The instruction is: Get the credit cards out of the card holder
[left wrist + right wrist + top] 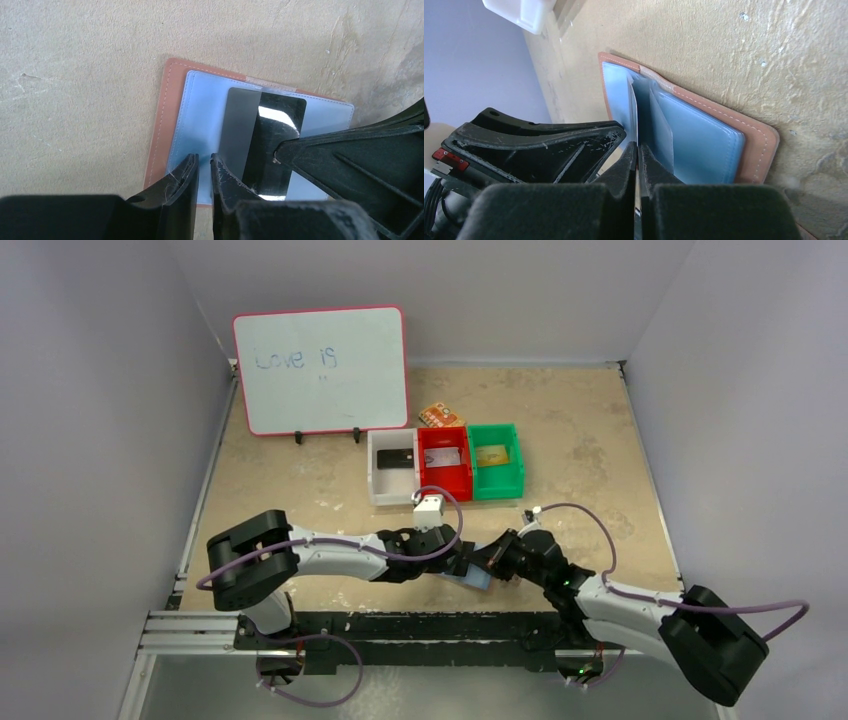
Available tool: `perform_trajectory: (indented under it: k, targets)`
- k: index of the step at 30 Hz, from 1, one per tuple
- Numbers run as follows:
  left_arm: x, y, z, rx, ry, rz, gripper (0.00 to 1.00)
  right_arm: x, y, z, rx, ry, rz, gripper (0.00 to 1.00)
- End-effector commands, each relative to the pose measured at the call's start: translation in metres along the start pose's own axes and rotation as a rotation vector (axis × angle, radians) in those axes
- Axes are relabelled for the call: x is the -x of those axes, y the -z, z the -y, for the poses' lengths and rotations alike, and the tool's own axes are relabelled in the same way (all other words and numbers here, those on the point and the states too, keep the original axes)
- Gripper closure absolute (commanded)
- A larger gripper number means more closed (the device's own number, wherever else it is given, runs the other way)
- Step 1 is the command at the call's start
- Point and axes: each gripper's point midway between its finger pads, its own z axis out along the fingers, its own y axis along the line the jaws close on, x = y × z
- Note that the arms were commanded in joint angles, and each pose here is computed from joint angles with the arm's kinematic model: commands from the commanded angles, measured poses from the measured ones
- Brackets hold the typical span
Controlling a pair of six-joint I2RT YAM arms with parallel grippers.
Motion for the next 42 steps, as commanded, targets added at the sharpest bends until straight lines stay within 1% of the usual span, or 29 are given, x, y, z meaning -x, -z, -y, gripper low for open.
perform_trajectory:
  k: [1,4,8,11,14,15,16,19,20,23,26,28,31,32,34,35,39,42]
  targets:
    - [0.003,0.003,-0.005,0.021,-0.049,0.005,0.84,0.002,0.001,0.006,-0.022,0.020,0.013,1.00]
    - [-0.001,0.000,-0.009,0.027,-0.037,0.005,0.86,0.001,0.002,0.000,-0.015,0.043,-0.003,1.00]
    - [-0.008,-0.005,-0.012,0.040,-0.033,-0.008,0.88,0.003,0.003,0.002,-0.033,0.042,0.010,1.00]
    - [-0.008,-0.004,-0.011,0.037,-0.037,-0.008,0.95,0.007,0.004,0.003,-0.049,0.041,0.030,1.00]
    - [-0.003,-0.003,-0.011,0.033,-0.007,0.019,0.97,0.011,0.005,0.002,-0.060,0.037,0.045,1.00]
    - [-0.002,-0.002,-0.009,0.025,0.000,0.026,0.97,0.011,0.005,0.001,-0.058,0.029,0.048,0.99]
    - [-0.001,-0.002,-0.008,0.020,0.004,0.030,0.98,0.011,0.005,-0.001,-0.051,0.022,0.046,0.94]
    - [0.002,-0.002,-0.004,0.007,0.009,0.037,1.00,0.009,0.004,-0.012,0.002,0.015,0.032,0.90]
    - [0.001,-0.003,-0.003,0.007,0.007,0.034,1.00,0.008,0.003,-0.014,0.013,0.005,0.026,0.87]
    - [0.000,-0.004,-0.003,0.013,-0.001,0.028,1.00,0.007,0.001,-0.014,0.006,-0.006,0.023,0.86]
    - [0.000,-0.003,-0.005,0.017,0.002,0.031,1.00,0.008,-0.002,-0.009,-0.022,-0.016,0.025,0.88]
    - [0.002,-0.002,-0.008,0.024,0.006,0.040,1.00,0.007,-0.002,-0.008,-0.020,-0.018,0.024,0.95]
    - [0.007,0.002,-0.012,0.038,0.017,0.061,1.00,0.009,-0.001,-0.007,-0.031,-0.015,0.031,1.00]
    - [0.010,0.004,-0.013,0.044,0.024,0.071,0.97,0.009,0.000,-0.004,-0.044,-0.011,0.036,1.00]
    - [0.015,0.007,-0.016,0.055,0.032,0.092,0.82,0.013,0.002,-0.002,-0.063,0.000,0.053,1.00]
    - [0.016,0.008,-0.018,0.064,0.033,0.100,0.78,0.014,0.002,0.000,-0.073,0.005,0.061,1.00]
    - [0.024,0.013,-0.020,0.073,0.042,0.128,0.67,0.014,0.004,0.005,-0.080,0.010,0.064,1.00]
    - [0.025,0.012,-0.019,0.077,0.034,0.130,0.65,0.011,0.003,0.012,-0.104,0.016,0.049,1.00]
